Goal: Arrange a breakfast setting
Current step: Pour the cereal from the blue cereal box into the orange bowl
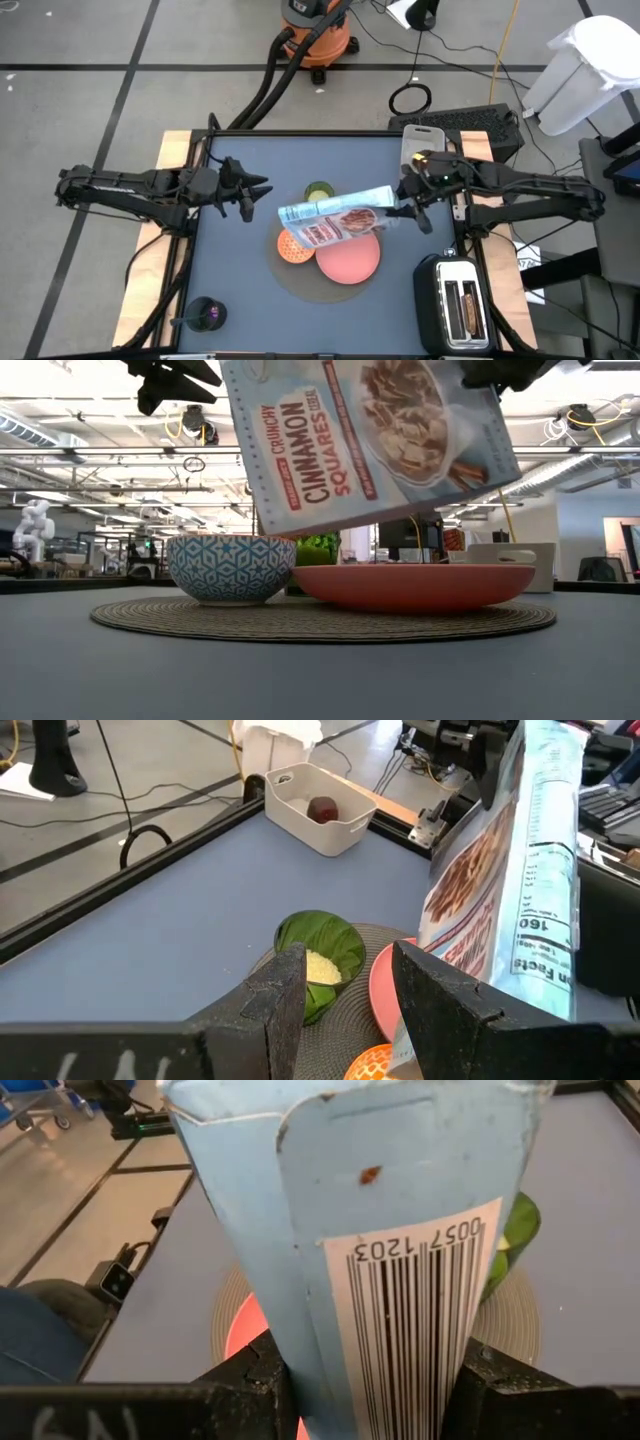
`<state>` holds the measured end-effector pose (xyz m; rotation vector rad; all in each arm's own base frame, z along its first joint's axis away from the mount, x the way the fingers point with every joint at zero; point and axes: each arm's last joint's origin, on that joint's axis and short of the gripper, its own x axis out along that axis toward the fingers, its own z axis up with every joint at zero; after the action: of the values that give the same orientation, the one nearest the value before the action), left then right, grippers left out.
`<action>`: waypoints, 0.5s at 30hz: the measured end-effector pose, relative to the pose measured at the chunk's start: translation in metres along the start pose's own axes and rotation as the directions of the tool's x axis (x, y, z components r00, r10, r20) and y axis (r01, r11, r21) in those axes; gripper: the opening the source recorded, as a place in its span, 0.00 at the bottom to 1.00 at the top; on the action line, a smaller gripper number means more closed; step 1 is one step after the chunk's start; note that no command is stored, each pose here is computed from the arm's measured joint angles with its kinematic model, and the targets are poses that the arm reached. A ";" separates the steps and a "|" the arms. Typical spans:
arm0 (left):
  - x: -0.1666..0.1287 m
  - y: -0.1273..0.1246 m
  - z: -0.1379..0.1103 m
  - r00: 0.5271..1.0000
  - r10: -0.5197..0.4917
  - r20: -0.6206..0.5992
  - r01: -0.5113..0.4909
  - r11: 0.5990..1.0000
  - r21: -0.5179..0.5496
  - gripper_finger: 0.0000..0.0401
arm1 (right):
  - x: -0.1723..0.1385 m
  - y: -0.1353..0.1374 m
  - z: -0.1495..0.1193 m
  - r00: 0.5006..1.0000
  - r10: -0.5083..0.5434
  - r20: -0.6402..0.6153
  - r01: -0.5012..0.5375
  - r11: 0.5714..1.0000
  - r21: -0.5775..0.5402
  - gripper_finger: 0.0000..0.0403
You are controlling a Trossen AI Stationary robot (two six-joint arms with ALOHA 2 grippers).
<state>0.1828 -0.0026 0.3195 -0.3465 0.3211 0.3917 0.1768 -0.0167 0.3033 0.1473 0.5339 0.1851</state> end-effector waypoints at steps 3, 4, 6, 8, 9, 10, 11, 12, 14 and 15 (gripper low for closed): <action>0.000 0.000 0.000 1.000 0.000 0.000 0.000 1.000 0.000 0.39 | 0.002 -0.001 0.002 1.000 0.000 0.018 0.000 1.000 -0.007 0.36; 0.000 0.000 0.000 1.000 0.000 0.000 0.000 1.000 0.000 0.39 | 0.002 -0.001 0.003 1.000 0.001 0.028 0.000 1.000 -0.012 0.36; 0.000 0.000 0.000 1.000 0.000 0.000 0.000 1.000 0.000 0.39 | 0.002 0.000 0.004 0.999 0.001 0.036 0.000 1.000 -0.018 0.36; 0.000 0.000 0.000 1.000 0.000 0.000 0.000 1.000 0.000 0.39 | 0.002 -0.001 0.004 0.999 0.001 0.035 0.000 1.000 -0.019 0.36; 0.000 0.000 0.000 1.000 0.000 0.000 0.000 1.000 0.000 0.39 | 0.002 -0.001 0.004 0.999 0.001 0.033 0.000 1.000 -0.019 0.36; 0.000 0.000 0.000 1.000 0.000 0.000 0.000 1.000 0.000 0.39 | 0.002 -0.001 0.003 1.000 0.001 0.028 0.000 1.000 -0.017 0.36; 0.000 0.000 0.000 1.000 0.000 0.000 0.000 1.000 0.002 0.39 | 0.003 -0.001 0.003 1.000 0.000 0.020 0.000 1.000 -0.014 0.36; 0.000 0.000 0.000 1.000 0.000 0.000 0.000 1.000 0.005 0.39 | 0.003 -0.001 0.003 1.000 0.000 0.018 0.000 1.000 -0.013 0.36; 0.000 0.000 0.000 1.000 0.000 0.000 0.000 1.000 0.006 0.39 | 0.004 -0.001 0.004 1.000 0.000 0.026 0.000 1.000 -0.014 0.36; 0.000 0.000 0.000 1.000 0.000 0.000 0.000 1.000 0.006 0.39 | 0.003 -0.001 0.005 0.999 0.001 0.039 0.000 1.000 -0.018 0.36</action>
<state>0.1828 -0.0025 0.3195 -0.3403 0.3219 0.3906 0.1824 -0.0175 0.3058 0.1334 0.4931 0.1873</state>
